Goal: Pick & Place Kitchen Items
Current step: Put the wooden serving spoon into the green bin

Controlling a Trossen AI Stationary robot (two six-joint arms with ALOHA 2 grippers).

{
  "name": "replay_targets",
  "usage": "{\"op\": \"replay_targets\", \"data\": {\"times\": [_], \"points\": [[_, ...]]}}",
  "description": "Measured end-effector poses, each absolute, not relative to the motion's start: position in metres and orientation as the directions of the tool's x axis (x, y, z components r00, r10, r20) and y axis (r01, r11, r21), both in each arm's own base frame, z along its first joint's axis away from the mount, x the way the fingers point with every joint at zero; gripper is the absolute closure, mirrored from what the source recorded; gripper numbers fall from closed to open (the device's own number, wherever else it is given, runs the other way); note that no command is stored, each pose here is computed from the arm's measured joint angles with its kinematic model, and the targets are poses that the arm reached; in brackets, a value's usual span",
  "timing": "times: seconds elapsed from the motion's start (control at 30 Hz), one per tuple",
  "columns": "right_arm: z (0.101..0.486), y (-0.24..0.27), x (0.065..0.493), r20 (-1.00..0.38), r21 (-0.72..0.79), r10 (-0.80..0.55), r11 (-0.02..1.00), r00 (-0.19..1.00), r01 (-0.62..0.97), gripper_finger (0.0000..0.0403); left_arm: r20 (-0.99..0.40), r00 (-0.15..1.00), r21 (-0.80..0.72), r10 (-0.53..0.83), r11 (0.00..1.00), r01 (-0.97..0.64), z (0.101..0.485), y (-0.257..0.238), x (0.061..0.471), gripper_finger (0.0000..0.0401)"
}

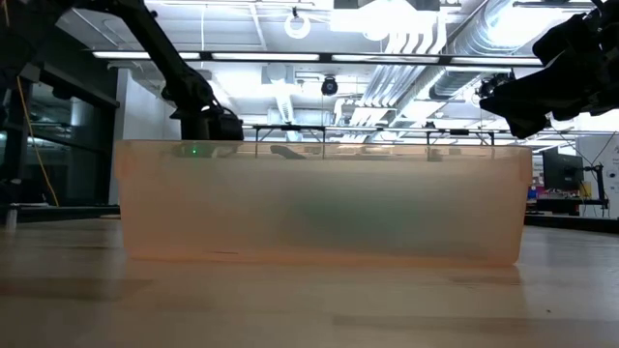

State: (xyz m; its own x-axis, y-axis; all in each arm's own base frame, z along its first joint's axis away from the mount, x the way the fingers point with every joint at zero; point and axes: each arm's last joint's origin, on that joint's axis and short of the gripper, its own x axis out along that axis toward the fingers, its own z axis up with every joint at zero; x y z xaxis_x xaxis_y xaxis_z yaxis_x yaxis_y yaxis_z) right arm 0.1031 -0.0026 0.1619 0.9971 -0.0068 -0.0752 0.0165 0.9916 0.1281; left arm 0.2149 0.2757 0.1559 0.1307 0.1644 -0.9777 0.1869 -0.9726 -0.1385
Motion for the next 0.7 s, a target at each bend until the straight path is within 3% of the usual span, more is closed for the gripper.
{"op": "replay_targets", "data": {"times": [0.3, 0.7], "points": [[0.162, -0.003, 0.103, -0.075, 0.128, -0.007, 0.992, 0.997, 0.017, 0.0254, -0.947, 0.154, -0.260, 0.282, -0.954, 0.148, 0.189, 0.272, 0.210, 0.0321], [0.162, -0.003, 0.103, -0.075, 0.128, -0.007, 0.992, 0.997, 0.016, 0.0254, -0.854, 0.275, -0.455, 0.442, -0.890, 0.016, 0.235, 0.267, 0.206, 0.0321]]}}
